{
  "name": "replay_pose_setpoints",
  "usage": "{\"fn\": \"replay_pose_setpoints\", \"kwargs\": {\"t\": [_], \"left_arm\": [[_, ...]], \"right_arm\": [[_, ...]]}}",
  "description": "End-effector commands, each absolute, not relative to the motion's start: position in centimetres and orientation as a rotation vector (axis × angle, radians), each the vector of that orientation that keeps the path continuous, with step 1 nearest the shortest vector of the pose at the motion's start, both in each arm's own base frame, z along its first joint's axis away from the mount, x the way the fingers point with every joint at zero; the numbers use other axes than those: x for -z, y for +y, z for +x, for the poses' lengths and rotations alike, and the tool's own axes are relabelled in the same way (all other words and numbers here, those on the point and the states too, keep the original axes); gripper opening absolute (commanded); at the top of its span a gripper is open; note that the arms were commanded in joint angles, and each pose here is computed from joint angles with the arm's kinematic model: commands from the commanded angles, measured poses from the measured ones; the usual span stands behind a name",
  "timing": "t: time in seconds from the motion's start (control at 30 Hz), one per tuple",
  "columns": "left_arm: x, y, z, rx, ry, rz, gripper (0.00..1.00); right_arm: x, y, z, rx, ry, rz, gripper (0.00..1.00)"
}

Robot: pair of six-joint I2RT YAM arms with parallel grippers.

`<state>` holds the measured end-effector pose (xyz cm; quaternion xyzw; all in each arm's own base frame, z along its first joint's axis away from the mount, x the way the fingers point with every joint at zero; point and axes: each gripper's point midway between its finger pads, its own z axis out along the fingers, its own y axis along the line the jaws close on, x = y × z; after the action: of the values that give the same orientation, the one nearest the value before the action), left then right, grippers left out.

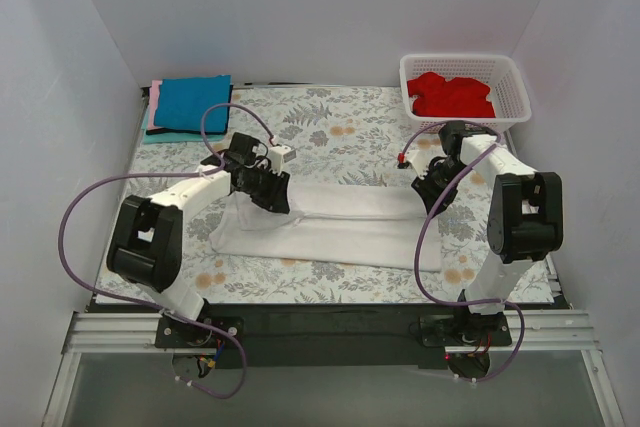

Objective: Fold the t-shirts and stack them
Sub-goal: Fold the tshirt

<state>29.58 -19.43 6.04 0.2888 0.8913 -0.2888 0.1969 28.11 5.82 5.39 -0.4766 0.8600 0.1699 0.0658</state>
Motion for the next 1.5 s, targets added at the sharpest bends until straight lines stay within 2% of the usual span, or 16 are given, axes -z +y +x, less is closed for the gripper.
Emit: {"fn": "replay_pose_setpoints", "kwargs": {"t": [0.0, 0.17, 0.43, 0.6, 0.7, 0.83, 1.0, 1.23, 1.47], "left_arm": [[-8.4, -20.5, 29.1, 0.777, 2.369, 0.875, 0.29], [-6.5, -20.8, 26.3, 0.721, 2.422, 0.980, 0.28], [-5.1, -20.7, 22.7, 0.402, 2.364, 1.290, 0.31], [-8.0, -19.7, 24.1, 0.260, 2.261, 1.283, 0.41], [-10.1, -19.1, 25.1, 0.289, 2.266, 1.185, 0.42], [-13.6, -17.8, 28.3, 0.478, 2.265, 0.974, 0.46], [-11.0, -15.1, 30.2, 0.609, 2.487, 0.781, 0.48], [-8.1, -14.2, 30.6, 0.659, 2.641, 0.674, 0.49], [-7.5, -14.6, 28.2, 0.770, 2.673, 0.750, 0.41]], "right_arm": [[-6.1, 6.0, 28.4, -0.523, 2.574, -1.460, 0.34], [-6.0, 6.0, 28.5, -0.522, 2.579, -1.462, 0.34], [-5.9, 5.8, 28.5, -0.509, 2.580, -1.475, 0.34], [-5.9, 6.0, 28.5, -0.528, 2.578, -1.470, 0.34], [-6.1, 6.3, 28.7, -0.531, 2.573, -1.461, 0.34], [-7.7, 7.6, 29.4, -0.559, 2.521, -1.420, 0.33], [-10.5, 11.6, 30.7, -0.643, 2.442, -1.362, 0.32], [-11.5, 16.9, 30.3, -0.738, 2.397, -1.407, 0.32], [-9.7, 17.5, 30.0, -0.756, 2.438, -1.431, 0.29]]}}
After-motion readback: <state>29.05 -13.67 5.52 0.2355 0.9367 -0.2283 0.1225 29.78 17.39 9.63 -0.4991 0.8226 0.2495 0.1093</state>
